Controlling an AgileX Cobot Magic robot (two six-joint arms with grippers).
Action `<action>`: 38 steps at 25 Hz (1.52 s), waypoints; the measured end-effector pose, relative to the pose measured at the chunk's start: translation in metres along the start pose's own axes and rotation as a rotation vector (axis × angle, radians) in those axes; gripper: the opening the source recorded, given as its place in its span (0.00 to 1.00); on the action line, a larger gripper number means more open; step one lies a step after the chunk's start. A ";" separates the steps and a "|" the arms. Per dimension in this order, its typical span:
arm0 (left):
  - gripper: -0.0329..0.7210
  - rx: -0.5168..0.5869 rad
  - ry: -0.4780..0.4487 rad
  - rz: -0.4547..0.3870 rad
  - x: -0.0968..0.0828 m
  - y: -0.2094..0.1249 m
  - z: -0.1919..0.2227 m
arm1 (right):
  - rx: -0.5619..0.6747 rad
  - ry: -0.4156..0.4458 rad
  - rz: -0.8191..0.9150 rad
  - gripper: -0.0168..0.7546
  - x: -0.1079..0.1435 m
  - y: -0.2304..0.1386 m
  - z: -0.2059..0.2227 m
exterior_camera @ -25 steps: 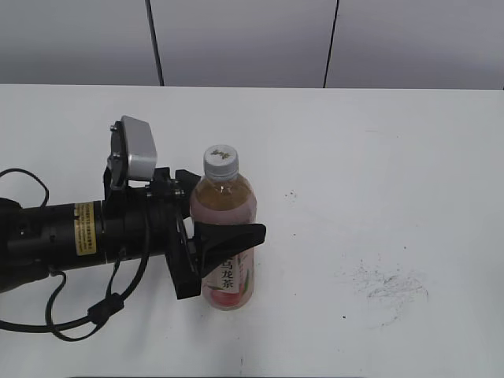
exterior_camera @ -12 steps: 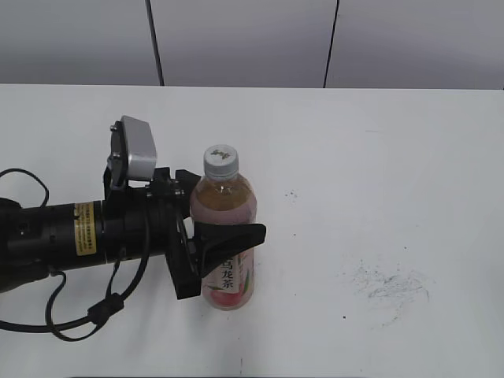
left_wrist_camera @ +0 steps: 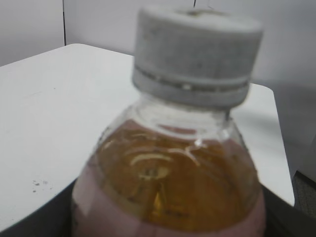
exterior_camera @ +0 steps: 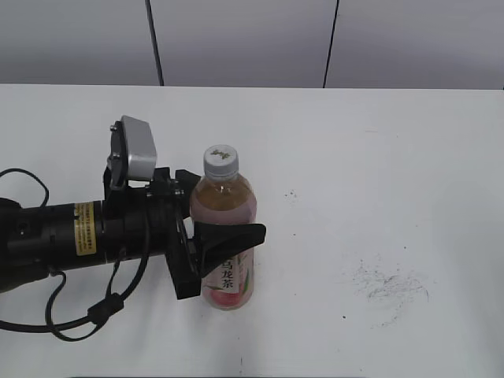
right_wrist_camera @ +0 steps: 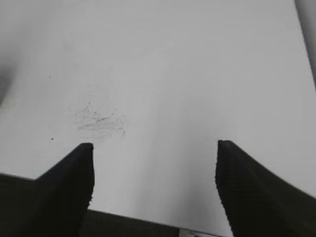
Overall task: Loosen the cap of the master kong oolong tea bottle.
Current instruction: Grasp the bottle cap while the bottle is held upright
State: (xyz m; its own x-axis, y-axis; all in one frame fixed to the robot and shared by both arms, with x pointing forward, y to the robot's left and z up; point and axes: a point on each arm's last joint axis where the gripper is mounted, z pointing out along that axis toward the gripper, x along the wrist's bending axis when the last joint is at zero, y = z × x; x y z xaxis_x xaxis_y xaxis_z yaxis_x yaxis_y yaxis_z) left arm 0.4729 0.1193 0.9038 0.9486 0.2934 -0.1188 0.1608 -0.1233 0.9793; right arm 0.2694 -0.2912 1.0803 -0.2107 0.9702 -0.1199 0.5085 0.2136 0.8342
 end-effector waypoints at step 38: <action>0.63 -0.001 -0.002 0.001 0.000 0.000 0.000 | 0.565 0.524 -0.231 0.60 0.199 0.202 0.168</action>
State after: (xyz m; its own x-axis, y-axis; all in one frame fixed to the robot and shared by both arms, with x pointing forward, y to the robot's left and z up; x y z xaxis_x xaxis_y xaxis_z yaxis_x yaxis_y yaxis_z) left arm 0.4728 0.1192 0.9040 0.9494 0.2910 -0.1185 0.1597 -0.1221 0.9796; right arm 0.4706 -0.0352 1.1344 -0.6553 0.7443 0.1288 0.7201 0.5641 0.4040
